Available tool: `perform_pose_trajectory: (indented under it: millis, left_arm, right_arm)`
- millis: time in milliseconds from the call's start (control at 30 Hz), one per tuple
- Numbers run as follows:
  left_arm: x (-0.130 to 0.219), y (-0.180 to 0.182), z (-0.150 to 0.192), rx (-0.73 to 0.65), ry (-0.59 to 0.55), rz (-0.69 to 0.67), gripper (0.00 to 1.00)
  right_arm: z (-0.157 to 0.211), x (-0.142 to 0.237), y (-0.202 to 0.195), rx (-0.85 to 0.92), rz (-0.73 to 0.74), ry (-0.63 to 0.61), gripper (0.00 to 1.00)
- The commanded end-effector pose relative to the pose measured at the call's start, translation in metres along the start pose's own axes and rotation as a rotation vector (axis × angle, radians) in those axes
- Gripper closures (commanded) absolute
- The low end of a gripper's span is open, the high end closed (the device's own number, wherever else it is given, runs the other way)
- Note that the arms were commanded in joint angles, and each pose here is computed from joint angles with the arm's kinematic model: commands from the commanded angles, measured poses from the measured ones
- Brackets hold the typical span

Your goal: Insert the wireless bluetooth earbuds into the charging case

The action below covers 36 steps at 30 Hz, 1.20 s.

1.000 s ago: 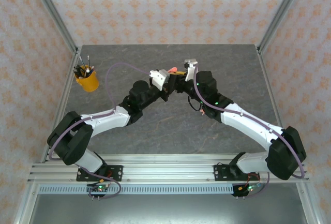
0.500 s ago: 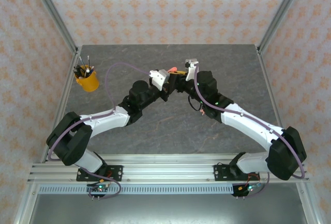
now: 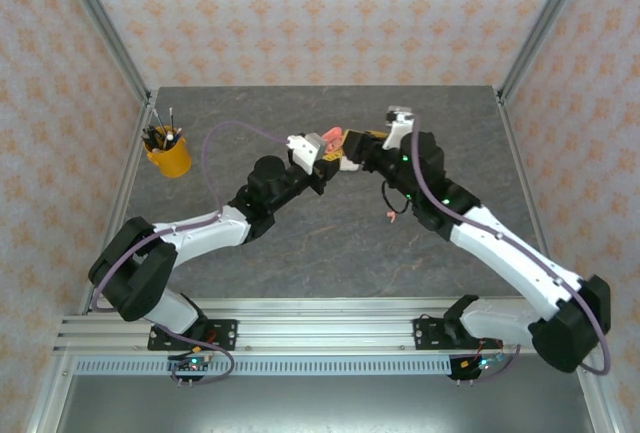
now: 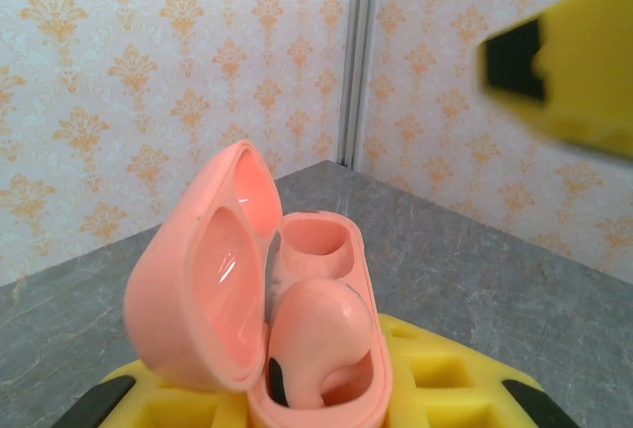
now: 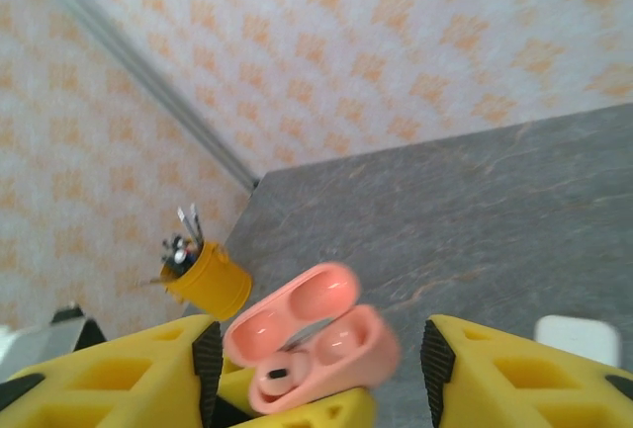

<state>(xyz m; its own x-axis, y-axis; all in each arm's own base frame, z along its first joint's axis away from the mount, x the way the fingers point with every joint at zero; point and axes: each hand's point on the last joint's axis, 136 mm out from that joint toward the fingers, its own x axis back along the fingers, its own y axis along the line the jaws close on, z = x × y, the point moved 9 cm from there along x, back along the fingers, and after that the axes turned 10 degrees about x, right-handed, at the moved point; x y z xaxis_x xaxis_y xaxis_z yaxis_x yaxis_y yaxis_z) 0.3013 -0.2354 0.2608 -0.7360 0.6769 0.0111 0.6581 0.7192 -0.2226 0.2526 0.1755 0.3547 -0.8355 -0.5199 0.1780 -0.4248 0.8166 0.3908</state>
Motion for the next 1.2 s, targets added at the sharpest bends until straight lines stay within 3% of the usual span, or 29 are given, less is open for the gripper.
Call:
perform_pose_trajectory:
  millis: [0, 267, 500, 900, 1167]
  left_arm:
    - [0.008, -0.006, -0.017, -0.025, -0.087, 0.0, 1.0]
    - [0.017, -0.005, -0.016, -0.033, -0.078, -0.011, 1.0]
    - [0.028, -0.006, -0.017, -0.051, -0.066, -0.021, 1.0]
    - [0.045, -0.007, -0.019, -0.068, -0.057, -0.031, 1.0]
    - [0.047, -0.007, -0.017, -0.071, -0.051, -0.035, 1.0]
  right_arm:
    - [-0.01, 0.025, -0.021, -0.08, 0.159, -0.008, 0.42]
    - [0.034, 0.034, -0.065, -0.1, 0.508, 0.332, 0.42]
    - [0.091, 0.021, -0.095, -0.157, 0.713, 0.622, 0.43]
    - [0.15, -0.027, -0.125, 0.049, 0.725, 0.961, 0.43]
    - [0.168, -0.047, -0.134, 0.052, 0.688, 1.025, 0.46]
